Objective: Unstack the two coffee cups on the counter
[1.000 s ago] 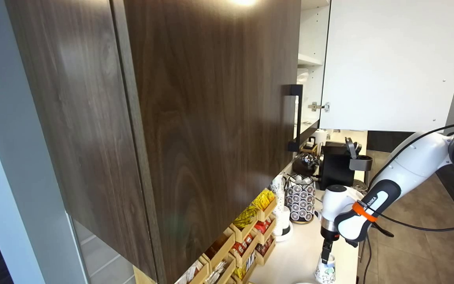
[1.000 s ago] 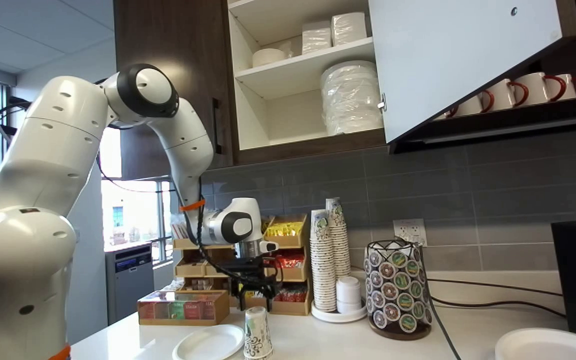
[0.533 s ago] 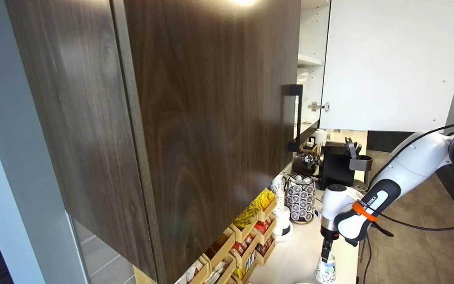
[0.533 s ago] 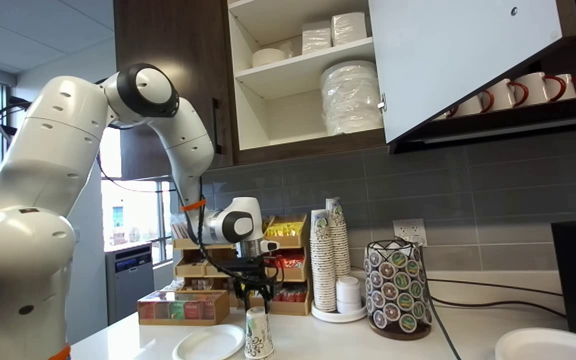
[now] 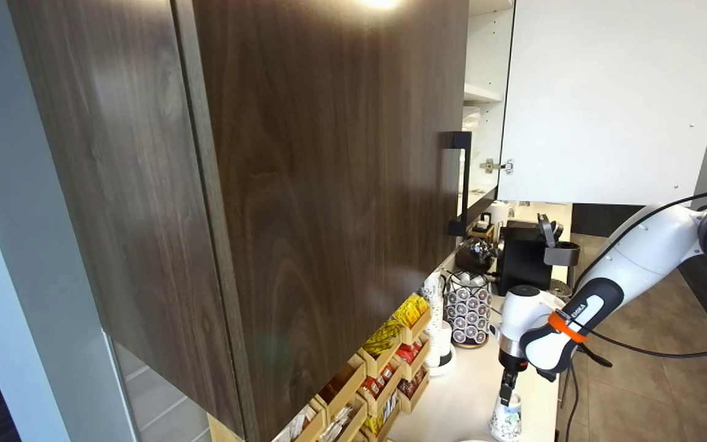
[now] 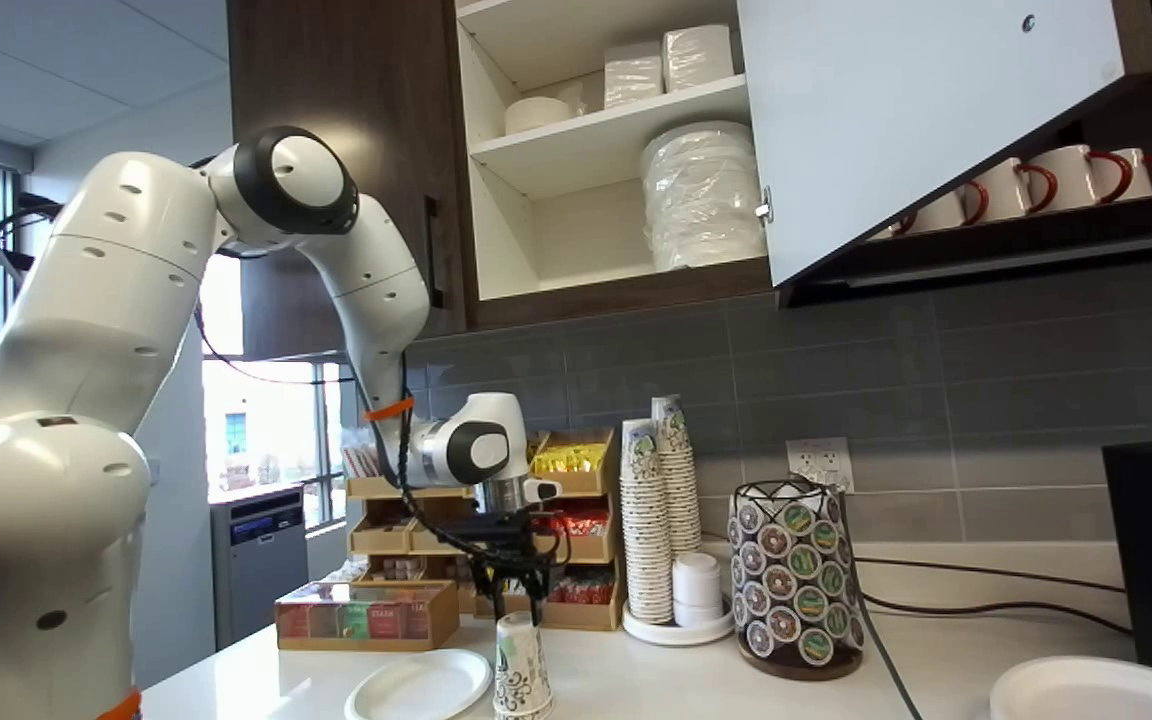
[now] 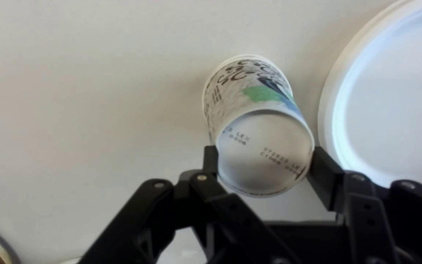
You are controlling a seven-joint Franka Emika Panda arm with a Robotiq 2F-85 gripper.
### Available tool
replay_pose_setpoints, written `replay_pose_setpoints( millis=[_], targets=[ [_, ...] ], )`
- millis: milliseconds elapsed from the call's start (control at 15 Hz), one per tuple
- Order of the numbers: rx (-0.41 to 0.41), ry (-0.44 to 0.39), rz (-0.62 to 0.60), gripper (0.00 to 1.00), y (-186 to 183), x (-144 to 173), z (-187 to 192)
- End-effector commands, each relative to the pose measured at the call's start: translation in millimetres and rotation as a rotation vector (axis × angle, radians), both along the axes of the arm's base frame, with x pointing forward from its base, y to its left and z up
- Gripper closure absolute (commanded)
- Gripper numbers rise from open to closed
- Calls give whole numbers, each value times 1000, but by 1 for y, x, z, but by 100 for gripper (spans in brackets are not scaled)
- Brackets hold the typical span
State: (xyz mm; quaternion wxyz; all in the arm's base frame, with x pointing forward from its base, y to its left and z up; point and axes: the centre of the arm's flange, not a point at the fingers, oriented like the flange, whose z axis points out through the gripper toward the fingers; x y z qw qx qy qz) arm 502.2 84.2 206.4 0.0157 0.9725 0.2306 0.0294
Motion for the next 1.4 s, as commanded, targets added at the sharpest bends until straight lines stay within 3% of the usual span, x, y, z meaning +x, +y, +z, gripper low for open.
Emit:
replay_pose_setpoints(
  millis=[0, 533, 600, 667, 800, 867, 933, 1067, 1133, 1200, 1267, 1333],
  targets=[
    [-17, 7, -7, 62, 0, 3, 7],
    [-78, -3, -6, 62, -1, 3, 27],
    [-22, 1, -3, 62, 0, 3, 30],
    [-109, 3, -17, 62, -3, 2, 31],
    [-13, 1, 1, 62, 3, 2, 37],
    [-131, -9, -29, 62, -1, 2, 38],
    [-48, -15, -22, 62, 2, 2, 41],
    [-110, -24, -40, 62, 0, 2, 42],
    [-65, -15, -24, 62, 0, 2, 42],
    [-153, -26, -41, 62, -4, 2, 42],
    [-18, -32, -14, 62, 2, 2, 44],
    [-80, -28, -30, 62, 0, 2, 44]
  ],
)
